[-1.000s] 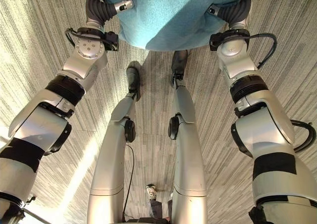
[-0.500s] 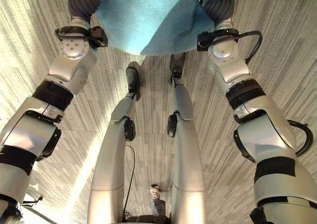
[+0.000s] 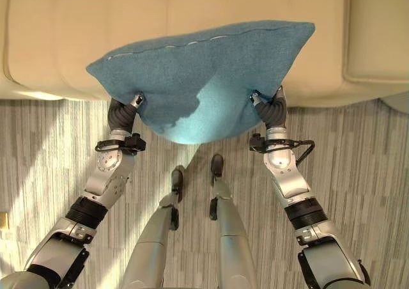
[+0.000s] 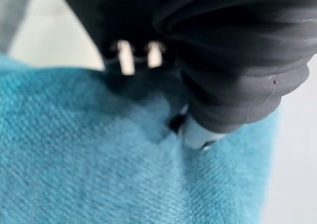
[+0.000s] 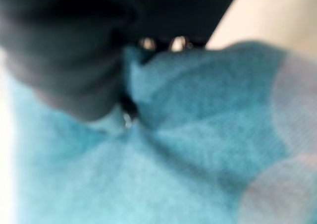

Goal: Pick up all the scattered cushions and arrange them neatly on the sofa.

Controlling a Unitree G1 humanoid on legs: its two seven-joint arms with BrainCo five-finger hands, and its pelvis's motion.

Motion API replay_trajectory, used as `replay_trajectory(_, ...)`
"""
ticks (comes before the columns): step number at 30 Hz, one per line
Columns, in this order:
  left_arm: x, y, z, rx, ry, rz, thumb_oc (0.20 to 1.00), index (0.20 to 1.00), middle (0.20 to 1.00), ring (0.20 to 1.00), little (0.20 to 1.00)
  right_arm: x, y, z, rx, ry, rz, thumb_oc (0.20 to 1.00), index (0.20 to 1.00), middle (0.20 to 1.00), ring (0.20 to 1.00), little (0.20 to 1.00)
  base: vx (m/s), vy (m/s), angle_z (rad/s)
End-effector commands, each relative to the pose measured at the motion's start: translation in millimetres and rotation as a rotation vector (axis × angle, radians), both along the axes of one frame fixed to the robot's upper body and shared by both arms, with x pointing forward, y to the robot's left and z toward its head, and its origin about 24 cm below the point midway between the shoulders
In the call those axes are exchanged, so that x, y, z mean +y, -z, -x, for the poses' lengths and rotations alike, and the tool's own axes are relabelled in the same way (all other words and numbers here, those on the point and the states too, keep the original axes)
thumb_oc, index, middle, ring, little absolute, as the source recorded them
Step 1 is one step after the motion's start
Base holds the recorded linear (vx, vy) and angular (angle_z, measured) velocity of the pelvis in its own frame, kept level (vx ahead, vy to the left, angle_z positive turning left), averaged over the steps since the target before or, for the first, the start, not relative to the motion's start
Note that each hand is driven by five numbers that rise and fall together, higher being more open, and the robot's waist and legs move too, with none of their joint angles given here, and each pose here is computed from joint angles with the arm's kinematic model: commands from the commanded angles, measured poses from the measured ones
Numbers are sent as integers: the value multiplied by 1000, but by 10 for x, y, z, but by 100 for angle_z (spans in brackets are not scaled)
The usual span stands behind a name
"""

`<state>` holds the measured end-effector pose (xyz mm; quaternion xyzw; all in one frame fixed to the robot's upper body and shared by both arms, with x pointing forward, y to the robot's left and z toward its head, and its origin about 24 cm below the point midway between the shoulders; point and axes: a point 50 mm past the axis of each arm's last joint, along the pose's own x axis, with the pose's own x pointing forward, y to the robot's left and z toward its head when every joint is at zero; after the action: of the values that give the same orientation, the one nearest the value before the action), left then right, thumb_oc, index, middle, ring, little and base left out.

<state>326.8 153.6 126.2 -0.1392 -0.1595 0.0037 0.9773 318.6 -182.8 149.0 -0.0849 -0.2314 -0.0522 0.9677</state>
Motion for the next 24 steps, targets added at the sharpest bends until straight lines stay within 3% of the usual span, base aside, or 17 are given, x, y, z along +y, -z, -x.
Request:
replay_trajectory(1, -375, -277, 81, -197, 169, -39, 200, 200, 200, 200, 200, 269, -164, 83, -139, -147, 51, 200, 200, 200, 200, 200, 132, -36, 1)
replay_trajectory(7, -184, 269, 339, -31, 151, -95, 200, 200, 200, 200, 200, -88, 359, 394, 32, -40, 80, 200, 200, 200, 200, 200, 209, -72, 15)
replay_trajectory(13, -70, 577, 486, 93, 144, -96, 200, 200, 200, 200, 200, -269, 498, 499, 101, 7, 87, 200, 200, 200, 200, 200, 177, -15, 17)
replay_trajectory(17, -70, 598, 553, 101, 163, -80, 200, 200, 200, 200, 200, -252, 519, 505, 116, 0, 103, 200, 200, 200, 200, 200, 229, 139, -1)
replay_trajectory(24, 76, 564, 645, 93, 163, -147, 200, 200, 200, 200, 200, -119, 561, 492, 137, -59, 66, 200, 200, 200, 200, 200, 195, 240, -96)
